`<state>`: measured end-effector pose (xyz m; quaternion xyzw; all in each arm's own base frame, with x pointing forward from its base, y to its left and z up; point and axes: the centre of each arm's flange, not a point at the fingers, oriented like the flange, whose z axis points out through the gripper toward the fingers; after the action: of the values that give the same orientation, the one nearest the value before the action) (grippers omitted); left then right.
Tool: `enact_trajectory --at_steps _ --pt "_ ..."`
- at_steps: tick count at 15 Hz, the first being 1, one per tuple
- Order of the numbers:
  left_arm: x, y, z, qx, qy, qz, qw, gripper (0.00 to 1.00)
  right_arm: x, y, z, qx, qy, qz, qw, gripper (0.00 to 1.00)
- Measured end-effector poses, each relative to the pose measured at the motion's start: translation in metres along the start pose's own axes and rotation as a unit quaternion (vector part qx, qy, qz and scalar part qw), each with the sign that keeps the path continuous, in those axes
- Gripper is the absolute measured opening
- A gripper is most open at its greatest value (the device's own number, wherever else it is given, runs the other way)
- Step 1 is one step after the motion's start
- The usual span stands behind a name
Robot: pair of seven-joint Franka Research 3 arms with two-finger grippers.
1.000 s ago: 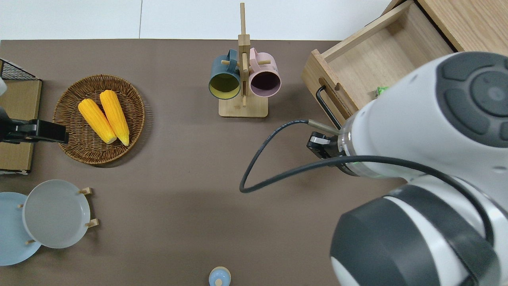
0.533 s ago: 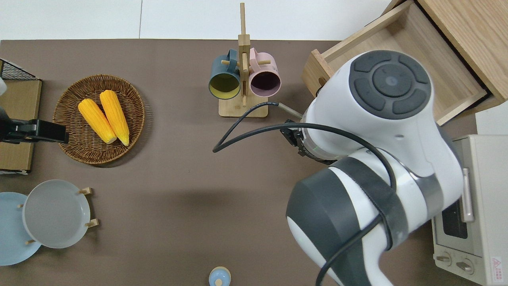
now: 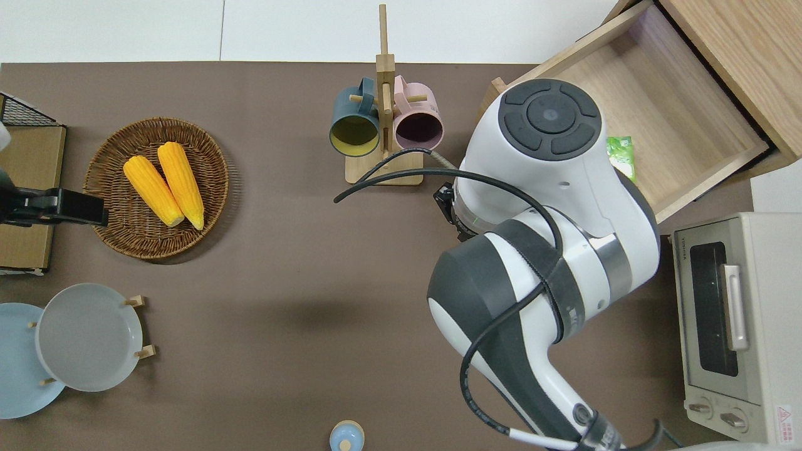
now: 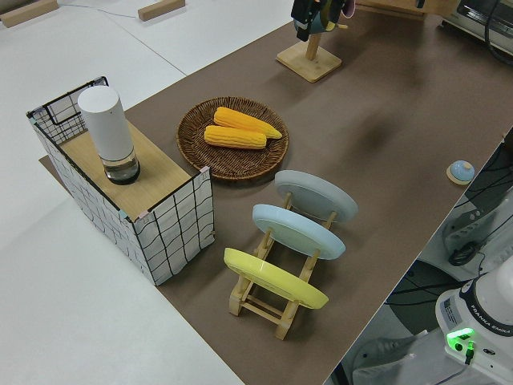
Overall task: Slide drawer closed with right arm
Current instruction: 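Push the drawer front with the right gripper away from the robot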
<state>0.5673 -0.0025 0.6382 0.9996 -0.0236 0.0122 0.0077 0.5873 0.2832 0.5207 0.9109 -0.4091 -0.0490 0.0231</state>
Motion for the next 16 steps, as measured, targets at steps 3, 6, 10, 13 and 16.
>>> enact_trajectory --at_steps 3,6,10,13,16 --pt "0.0 0.0 0.0 0.0 0.0 0.0 1.0 1.0 0.018 -0.004 0.014 -0.002 0.001 0.024 0.9997 0.01" --pt "0.0 0.0 0.0 0.0 0.0 0.0 1.0 1.0 0.034 -0.005 0.02 0.003 0.004 0.037 0.9993 0.01" --pt "0.0 0.0 0.0 0.0 0.0 0.0 1.0 1.0 0.047 -0.008 0.027 0.012 0.008 0.046 0.9988 0.01" --pt "0.0 0.0 0.0 0.0 0.0 0.0 1.0 1.0 0.06 -0.011 0.032 0.025 0.014 0.054 0.9981 0.01" --pt "0.0 0.0 0.0 0.0 0.0 0.0 1.0 0.99 0.074 -0.011 0.033 0.035 0.021 0.056 0.9976 0.01"
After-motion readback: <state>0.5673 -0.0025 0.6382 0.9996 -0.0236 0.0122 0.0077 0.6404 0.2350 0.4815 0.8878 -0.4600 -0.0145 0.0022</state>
